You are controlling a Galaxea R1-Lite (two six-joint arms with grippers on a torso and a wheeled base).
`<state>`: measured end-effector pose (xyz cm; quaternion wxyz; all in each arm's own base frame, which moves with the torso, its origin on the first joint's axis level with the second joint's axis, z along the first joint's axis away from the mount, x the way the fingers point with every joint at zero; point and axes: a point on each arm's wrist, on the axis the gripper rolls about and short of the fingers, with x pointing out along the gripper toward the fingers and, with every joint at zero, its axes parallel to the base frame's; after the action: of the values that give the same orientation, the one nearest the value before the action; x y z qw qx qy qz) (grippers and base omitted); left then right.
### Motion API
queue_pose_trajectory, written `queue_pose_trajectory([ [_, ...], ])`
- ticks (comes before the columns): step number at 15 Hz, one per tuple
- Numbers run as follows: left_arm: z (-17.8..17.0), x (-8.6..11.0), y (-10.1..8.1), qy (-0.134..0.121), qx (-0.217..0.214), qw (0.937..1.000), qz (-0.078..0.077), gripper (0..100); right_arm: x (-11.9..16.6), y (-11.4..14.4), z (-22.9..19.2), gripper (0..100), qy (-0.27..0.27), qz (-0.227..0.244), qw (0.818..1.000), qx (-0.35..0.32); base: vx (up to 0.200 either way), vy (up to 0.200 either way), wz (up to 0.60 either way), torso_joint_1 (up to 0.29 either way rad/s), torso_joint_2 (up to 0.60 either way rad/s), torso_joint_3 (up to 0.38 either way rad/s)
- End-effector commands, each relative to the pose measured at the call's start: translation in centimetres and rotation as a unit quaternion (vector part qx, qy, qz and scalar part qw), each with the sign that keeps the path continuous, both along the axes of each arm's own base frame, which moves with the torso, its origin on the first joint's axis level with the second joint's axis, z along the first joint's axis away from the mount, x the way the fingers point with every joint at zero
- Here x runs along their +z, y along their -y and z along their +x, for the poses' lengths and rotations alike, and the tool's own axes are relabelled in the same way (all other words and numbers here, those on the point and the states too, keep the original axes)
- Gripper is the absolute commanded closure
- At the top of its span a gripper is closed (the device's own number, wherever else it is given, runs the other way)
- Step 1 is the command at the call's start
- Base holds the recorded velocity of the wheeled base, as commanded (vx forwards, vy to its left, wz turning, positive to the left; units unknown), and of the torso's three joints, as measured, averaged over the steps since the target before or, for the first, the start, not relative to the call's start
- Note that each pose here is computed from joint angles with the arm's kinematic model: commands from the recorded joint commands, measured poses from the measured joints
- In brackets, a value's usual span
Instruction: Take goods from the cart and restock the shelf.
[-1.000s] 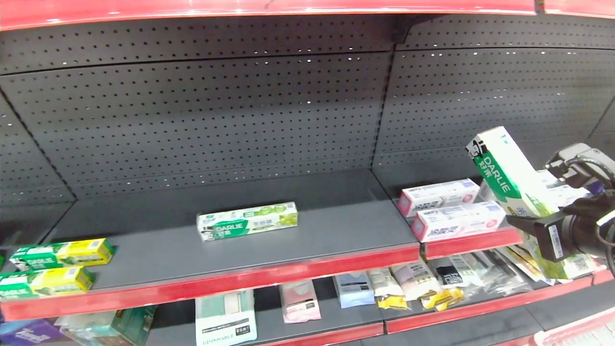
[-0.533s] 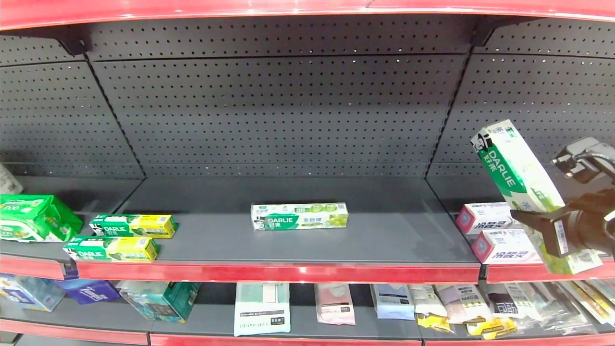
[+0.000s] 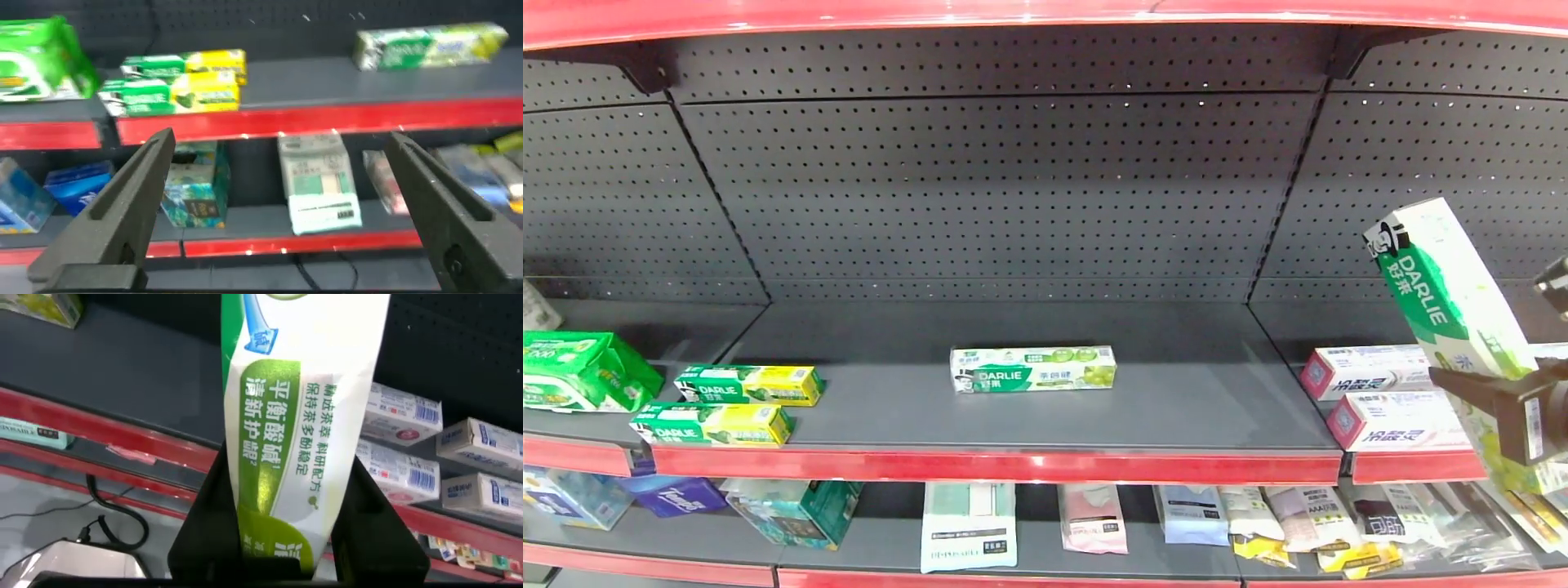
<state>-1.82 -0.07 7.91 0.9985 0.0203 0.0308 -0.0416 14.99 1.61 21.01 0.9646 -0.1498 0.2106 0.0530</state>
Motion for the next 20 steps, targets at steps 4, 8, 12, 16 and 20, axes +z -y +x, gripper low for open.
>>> queue_pose_trajectory([
  [4,5.1,10.6,0.1,-0.063,0.013,0.9956,-0.068,0,0.2,0.2,-1.3,100,0.02,0.018,1.0,-0.008,0.0,0.0,0.0,0.0,0.0,0.0],
  [8,13.7,9.6,0.6,-0.142,0.013,0.9897,0.009,0,0.0,0.8,-2.5,100,0.035,0.017,0.998,-0.053,0.0,0.0,0.0,0.0,0.0,0.0],
  [12,21.3,7.7,3.2,-0.122,0.011,0.9923,0.018,0,-0.5,0.8,-3.4,100,0.037,0.017,0.998,-0.048,0.0,0.0,0.0,0.0,0.0,0.0],
  [16,25.0,6.3,7.7,-0.152,-0.044,0.9874,0.004,0,-0.4,0.8,-3.3,100,0.036,0.017,0.998,-0.045,0.0,0.0,0.0,0.0,0.0,0.0],
  [20,29.4,6.4,11.9,-0.144,-0.071,0.9868,-0.02,0,-0.3,0.7,-3.1,100,0.035,0.021,0.999,-0.033,0.0,0.0,0.0,0.0,0.0,0.0],
])
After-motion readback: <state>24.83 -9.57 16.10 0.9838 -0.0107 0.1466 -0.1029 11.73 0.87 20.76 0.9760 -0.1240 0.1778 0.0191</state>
